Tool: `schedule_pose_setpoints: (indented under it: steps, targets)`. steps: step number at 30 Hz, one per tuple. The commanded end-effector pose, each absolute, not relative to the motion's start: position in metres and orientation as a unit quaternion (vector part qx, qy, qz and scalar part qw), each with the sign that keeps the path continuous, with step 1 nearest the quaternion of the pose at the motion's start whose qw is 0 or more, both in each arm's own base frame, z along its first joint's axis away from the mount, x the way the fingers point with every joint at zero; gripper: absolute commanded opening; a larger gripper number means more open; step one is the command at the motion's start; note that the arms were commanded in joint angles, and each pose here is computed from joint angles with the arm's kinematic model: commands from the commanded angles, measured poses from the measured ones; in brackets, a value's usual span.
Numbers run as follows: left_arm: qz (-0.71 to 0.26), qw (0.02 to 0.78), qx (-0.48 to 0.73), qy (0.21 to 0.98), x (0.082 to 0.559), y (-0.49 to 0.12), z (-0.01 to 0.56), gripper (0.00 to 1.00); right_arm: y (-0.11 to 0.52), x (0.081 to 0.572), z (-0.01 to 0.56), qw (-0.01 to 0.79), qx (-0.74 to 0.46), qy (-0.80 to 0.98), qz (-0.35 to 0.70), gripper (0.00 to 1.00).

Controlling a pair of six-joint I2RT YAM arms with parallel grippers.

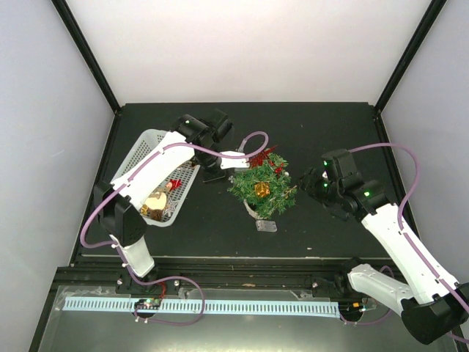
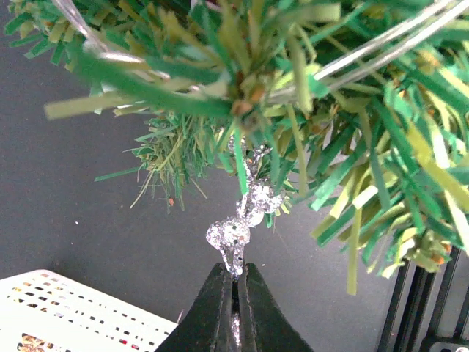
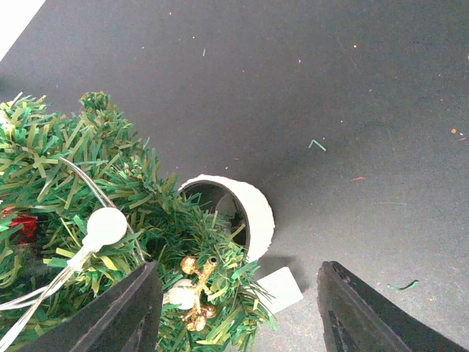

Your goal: Decorate the small christmas tree

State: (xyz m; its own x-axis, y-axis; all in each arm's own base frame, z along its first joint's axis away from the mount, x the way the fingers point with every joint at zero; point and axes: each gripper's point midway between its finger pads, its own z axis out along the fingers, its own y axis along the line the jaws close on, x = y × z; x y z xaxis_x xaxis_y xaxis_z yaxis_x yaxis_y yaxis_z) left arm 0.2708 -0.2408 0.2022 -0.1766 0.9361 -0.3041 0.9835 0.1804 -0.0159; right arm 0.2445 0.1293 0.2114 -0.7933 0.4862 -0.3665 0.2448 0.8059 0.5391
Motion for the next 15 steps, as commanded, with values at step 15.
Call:
schedule_pose_setpoints:
  steps: [15]
  targets:
    - [-0.082,0.116,0.622,0.770,0.2767,-0.2457,0.1958,0.05,0.1257,0.2455,0.2147,0.259,0.208,0.912,0.240,0.60]
